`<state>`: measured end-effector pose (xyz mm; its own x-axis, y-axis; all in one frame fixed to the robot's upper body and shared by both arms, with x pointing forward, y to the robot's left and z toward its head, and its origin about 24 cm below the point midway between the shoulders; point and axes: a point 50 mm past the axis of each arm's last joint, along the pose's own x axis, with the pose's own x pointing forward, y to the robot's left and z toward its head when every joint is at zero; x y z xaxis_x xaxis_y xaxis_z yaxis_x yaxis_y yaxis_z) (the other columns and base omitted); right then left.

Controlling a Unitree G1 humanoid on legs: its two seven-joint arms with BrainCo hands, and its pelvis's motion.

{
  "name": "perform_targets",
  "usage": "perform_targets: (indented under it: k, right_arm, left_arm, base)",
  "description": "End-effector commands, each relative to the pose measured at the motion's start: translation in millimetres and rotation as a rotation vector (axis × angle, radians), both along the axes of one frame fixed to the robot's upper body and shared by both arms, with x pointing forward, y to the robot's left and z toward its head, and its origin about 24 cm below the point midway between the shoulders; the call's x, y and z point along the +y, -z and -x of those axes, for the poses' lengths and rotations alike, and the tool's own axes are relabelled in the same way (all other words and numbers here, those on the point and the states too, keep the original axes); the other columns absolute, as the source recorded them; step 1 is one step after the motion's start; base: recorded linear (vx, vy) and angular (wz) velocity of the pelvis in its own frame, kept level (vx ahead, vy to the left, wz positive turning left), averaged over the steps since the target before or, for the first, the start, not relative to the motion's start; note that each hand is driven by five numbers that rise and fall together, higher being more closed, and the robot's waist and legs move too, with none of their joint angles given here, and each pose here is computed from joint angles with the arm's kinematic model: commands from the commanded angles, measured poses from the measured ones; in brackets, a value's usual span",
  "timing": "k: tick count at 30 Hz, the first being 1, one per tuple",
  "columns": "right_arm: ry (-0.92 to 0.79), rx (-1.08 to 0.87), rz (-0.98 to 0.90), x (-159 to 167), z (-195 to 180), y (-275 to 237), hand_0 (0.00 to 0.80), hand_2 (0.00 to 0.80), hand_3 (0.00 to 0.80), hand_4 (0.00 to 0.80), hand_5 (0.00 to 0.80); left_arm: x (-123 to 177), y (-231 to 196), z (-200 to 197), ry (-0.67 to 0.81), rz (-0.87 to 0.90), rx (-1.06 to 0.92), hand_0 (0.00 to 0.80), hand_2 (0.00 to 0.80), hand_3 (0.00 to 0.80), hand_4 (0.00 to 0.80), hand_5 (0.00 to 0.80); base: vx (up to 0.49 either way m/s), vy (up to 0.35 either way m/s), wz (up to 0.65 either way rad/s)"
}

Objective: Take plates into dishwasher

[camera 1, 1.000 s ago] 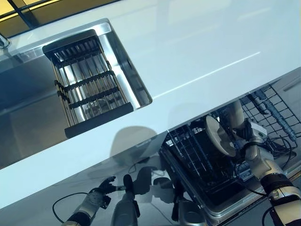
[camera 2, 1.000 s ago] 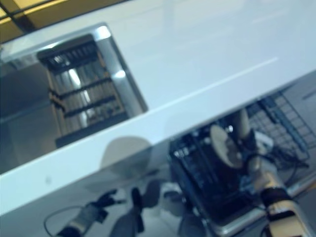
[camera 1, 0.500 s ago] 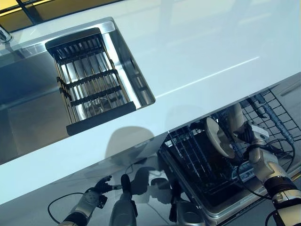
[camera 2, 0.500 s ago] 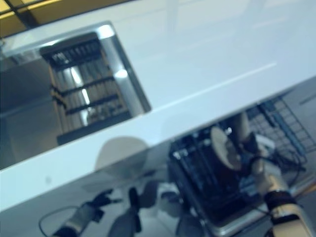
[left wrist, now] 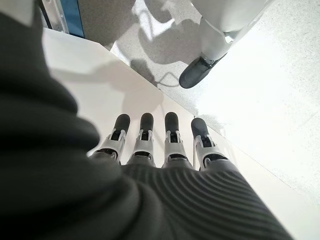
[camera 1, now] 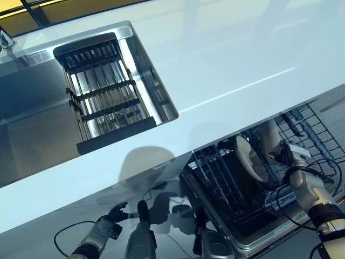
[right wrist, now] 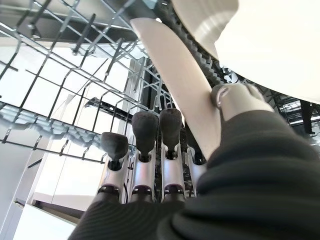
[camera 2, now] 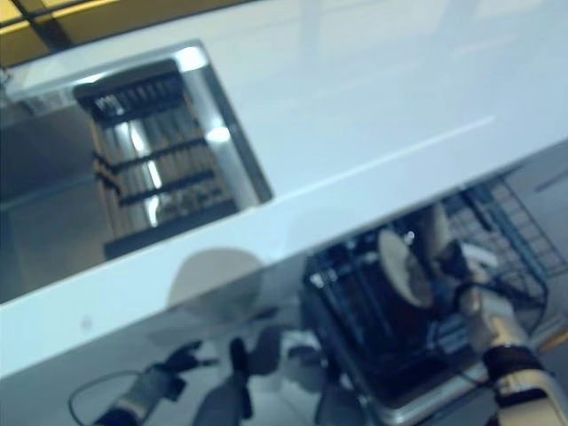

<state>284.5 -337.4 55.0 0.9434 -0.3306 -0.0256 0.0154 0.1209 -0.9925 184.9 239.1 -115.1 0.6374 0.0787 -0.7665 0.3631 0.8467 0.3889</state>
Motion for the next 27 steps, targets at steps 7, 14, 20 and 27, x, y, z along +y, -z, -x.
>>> perform_targets:
  k: [7, 14, 20, 27]
  right_arm:
    - [-0.149, 0.063, 0.107, 2.9, 17.4, -3.7, 0.800, 0.800, 0.800, 0.800, 0.800]
    - [-0.160, 0.068, 0.105, 0.0, 22.3, -3.7, 0.800, 0.800, 0.800, 0.800, 0.800]
    - [-0.179, 0.072, 0.112, -1.9, 27.7, -5.8, 0.800, 0.800, 0.800, 0.800, 0.800]
    - [-0.186, 0.078, 0.119, -4.3, 31.8, -8.7, 0.800, 0.800, 0.800, 0.800, 0.800]
  left_arm:
    - [18.5, -5.6, -2.7, -0.001, -0.045, -0.003, 0.000, 0.000, 0.000, 0.000, 0.000]
    - [18.8, -3.6, 0.6, -0.001, -0.046, 0.007, 0.000, 0.000, 0.000, 0.000, 0.000]
    - [16.7, 0.6, 6.6, -0.001, -0.045, 0.025, 0.000, 0.000, 0.000, 0.000, 0.000]
    - [17.9, 3.2, 11.3, -0.009, -0.050, 0.043, 0.000, 0.000, 0.000, 0.000, 0.000]
  base:
    - [0.000, 0.000, 0.00]
    - [0.000, 0.000, 0.00]
    - [0.012, 0.021, 0.02]
    - [0.010, 0.007, -0.03]
